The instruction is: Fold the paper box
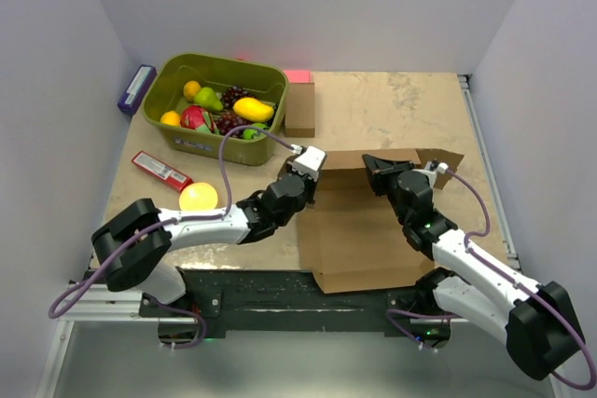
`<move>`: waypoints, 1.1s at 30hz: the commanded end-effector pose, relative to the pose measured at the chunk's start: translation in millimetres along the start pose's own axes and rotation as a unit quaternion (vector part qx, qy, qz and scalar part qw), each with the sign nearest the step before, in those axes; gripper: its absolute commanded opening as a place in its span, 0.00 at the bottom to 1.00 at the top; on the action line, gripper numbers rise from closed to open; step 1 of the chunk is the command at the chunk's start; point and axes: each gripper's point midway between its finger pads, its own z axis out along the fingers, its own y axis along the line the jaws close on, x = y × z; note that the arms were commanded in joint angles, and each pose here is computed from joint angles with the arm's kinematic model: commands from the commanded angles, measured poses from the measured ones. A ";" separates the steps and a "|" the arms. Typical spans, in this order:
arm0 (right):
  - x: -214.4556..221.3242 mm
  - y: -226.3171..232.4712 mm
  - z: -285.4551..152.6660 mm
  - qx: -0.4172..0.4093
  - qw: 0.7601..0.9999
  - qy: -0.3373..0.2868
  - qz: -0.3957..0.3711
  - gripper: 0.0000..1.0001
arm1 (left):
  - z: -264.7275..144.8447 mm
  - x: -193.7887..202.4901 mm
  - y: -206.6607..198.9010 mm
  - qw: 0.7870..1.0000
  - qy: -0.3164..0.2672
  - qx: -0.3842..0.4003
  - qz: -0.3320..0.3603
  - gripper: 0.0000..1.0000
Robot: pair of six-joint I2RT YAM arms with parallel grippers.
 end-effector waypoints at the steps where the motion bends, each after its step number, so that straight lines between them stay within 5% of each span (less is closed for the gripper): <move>1: -3.3 -19.8 -2.4 0.022 0.999 -0.008 -0.043 0.21 | 3.8 -12.9 8.1 0.999 -0.013 -0.037 0.021 0.11; 2: -5.0 -15.3 -4.7 0.014 0.999 -0.011 -0.047 0.34 | 3.9 -12.1 9.1 0.999 -0.012 -0.039 0.024 0.06; 5: -9.9 -11.5 -8.6 0.008 0.997 -0.020 -0.069 0.49 | 5.2 -11.1 10.7 0.998 -0.008 -0.044 0.036 0.00; 12: -10.9 18.1 -22.8 -0.032 0.975 -0.008 -0.221 0.72 | 8.6 -7.2 8.8 0.997 0.023 -0.045 0.060 0.00; 20: 15.3 45.2 -49.7 -0.113 0.936 0.036 -0.332 0.74 | 9.8 5.3 20.6 0.994 0.083 -0.050 0.058 0.00; 26: 50.6 40.2 -52.4 -0.117 0.900 0.096 -0.409 0.71 | 10.0 14.7 24.0 0.991 0.123 -0.033 0.030 0.00; 33: 90.5 23.3 -58.6 -0.104 0.871 0.097 -0.471 0.68 | 11.9 22.7 34.4 0.986 0.163 -0.027 0.024 0.00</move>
